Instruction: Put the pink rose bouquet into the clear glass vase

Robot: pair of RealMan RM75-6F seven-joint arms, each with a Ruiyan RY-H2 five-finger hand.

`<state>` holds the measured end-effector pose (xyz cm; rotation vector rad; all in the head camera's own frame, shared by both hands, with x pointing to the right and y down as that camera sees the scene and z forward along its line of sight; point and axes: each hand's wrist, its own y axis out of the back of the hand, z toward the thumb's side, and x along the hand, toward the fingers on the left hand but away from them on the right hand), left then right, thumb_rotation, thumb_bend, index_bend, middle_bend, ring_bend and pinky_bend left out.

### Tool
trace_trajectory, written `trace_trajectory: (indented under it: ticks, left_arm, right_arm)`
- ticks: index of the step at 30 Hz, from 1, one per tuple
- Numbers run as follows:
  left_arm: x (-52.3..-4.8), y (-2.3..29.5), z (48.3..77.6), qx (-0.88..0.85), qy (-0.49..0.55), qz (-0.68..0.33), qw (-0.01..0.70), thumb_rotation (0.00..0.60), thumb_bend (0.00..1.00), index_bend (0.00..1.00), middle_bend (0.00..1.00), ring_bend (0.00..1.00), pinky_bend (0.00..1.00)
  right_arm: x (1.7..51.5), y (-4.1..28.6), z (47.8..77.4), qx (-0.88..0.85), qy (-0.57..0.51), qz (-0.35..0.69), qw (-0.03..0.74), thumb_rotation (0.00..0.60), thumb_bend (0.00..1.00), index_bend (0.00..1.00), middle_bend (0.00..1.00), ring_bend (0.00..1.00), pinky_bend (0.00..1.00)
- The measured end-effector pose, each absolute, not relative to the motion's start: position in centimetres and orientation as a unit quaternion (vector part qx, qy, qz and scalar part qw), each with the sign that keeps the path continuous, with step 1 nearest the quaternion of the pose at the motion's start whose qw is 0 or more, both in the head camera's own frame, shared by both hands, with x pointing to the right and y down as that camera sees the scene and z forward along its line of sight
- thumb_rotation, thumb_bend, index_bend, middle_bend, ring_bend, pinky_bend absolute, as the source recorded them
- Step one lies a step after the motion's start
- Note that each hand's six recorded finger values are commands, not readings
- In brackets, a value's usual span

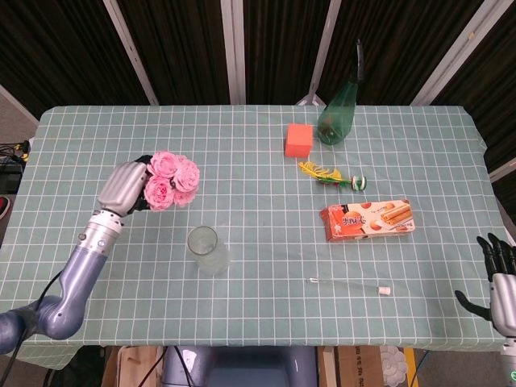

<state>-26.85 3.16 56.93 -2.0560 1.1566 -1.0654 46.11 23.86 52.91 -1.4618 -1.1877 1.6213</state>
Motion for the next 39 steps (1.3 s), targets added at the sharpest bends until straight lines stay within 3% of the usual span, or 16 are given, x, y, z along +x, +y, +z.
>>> trace_trajectory:
  ticks: [6,15,27,39]
  left_arm:
    - [-26.6,3.6,52.0,-0.790,0.464,-0.318,0.243,0.600,0.48,0.26,0.31,0.26,0.37]
    - [-22.9,5.4,47.4,-0.841,0.465,-0.198,0.191,0.600,0.48,0.24,0.29,0.25,0.35]
    - [-17.8,7.9,45.4,-0.889,0.435,-0.115,0.084,0.600,0.48,0.24,0.29,0.25,0.34]
    - [-16.7,8.1,44.2,-0.890,0.443,-0.088,0.066,0.600,0.48,0.25,0.29,0.25,0.34]
  right_arm:
    - [46.2,23.9,52.7,-0.558,-0.455,0.614,0.323,0.600,0.21,0.09,0.05,0.03,0.00]
    - [46.5,23.9,52.3,-0.558,-0.463,0.610,0.321,0.600,0.21,0.10,0.05,0.03,0.00]
    - [46.8,23.9,52.0,-0.556,-0.470,0.606,0.319,0.600,0.21,0.10,0.05,0.03,0.00]
    - [46.9,23.9,51.8,-0.556,-0.474,0.604,0.319,0.600,0.21,0.10,0.05,0.03,0.00]
